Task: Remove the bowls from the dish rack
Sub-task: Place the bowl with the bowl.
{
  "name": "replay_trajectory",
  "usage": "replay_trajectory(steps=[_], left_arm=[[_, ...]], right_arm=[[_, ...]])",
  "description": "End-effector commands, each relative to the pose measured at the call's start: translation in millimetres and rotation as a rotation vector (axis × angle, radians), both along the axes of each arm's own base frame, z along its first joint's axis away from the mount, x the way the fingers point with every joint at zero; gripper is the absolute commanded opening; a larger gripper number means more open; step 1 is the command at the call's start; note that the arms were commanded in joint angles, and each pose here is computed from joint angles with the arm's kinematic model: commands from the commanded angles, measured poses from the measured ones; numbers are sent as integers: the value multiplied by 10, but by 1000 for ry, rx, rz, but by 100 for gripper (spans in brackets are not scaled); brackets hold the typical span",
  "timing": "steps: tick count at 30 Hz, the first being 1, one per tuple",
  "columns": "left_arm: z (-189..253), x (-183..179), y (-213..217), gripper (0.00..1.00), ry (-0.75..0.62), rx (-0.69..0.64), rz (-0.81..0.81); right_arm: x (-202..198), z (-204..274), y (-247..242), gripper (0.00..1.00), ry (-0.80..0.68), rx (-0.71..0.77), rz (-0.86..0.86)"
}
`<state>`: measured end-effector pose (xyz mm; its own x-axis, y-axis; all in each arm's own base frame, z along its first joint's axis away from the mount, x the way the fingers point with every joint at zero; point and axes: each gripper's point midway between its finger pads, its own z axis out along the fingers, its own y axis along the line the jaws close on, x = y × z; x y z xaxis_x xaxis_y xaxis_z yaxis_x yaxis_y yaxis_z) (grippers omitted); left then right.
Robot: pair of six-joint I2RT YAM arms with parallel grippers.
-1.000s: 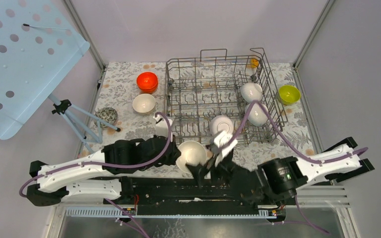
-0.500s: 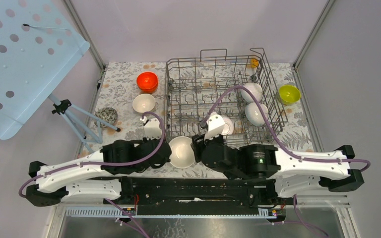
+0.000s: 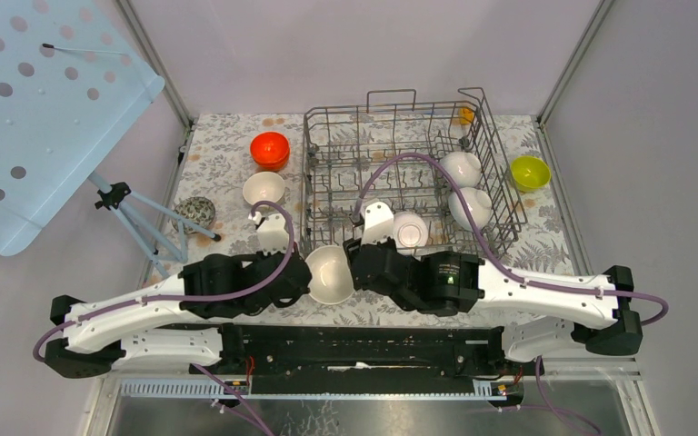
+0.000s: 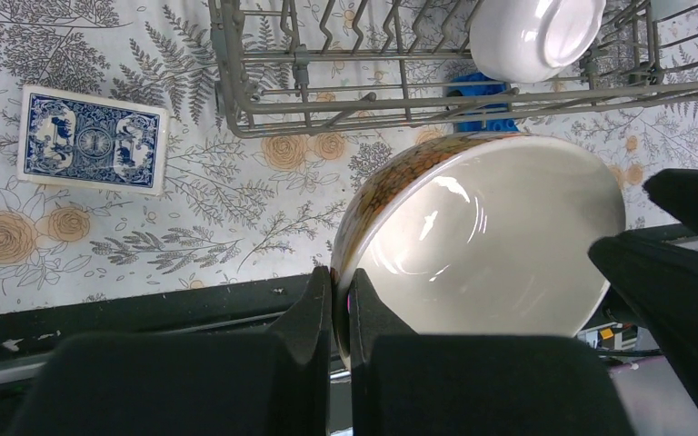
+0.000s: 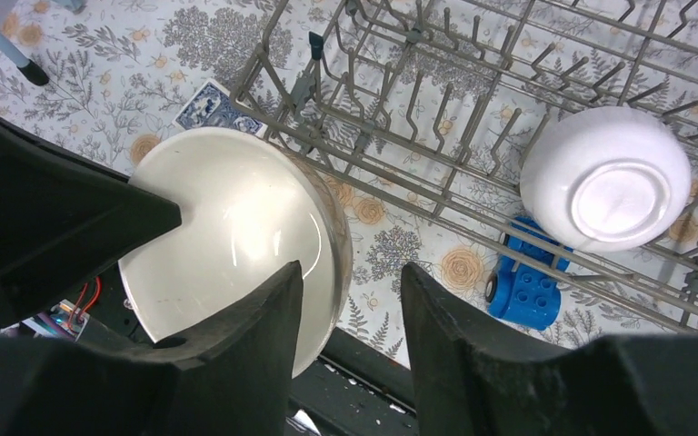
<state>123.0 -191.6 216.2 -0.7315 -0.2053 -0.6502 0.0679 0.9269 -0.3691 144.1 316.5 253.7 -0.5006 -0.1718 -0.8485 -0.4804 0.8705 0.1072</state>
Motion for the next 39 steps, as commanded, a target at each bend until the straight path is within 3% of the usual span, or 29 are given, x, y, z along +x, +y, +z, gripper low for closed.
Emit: replay_trajectory(steps=[1,5,10,16,18,22,23,39], left_arm=[[341,101,-126,0,-54,-133,45],[333,106,-115,0,-57,-130,47],[337,111,-95,0,-62,-138,55],[344,123,-58,0,-76,-131,55],[332,124,-45,3,-79,-124,53],[316,129,2,35,-83,-96,55],[319,130,17,39,-86,-89,55],[139,55,-30,47,-51,25,-39]], right_arm=[[17,-57,124,49,35,31,28],[-2,-154,201,43,58,6,48],[11,-234,214,28,67,-13,41],[31,-226,236,0,65,-20,30],[35,-219,246,0,64,-19,30],[56,-183,233,0,55,-17,16],[60,-168,229,0,53,-13,13],[100,-48,213,0,41,29,-12]])
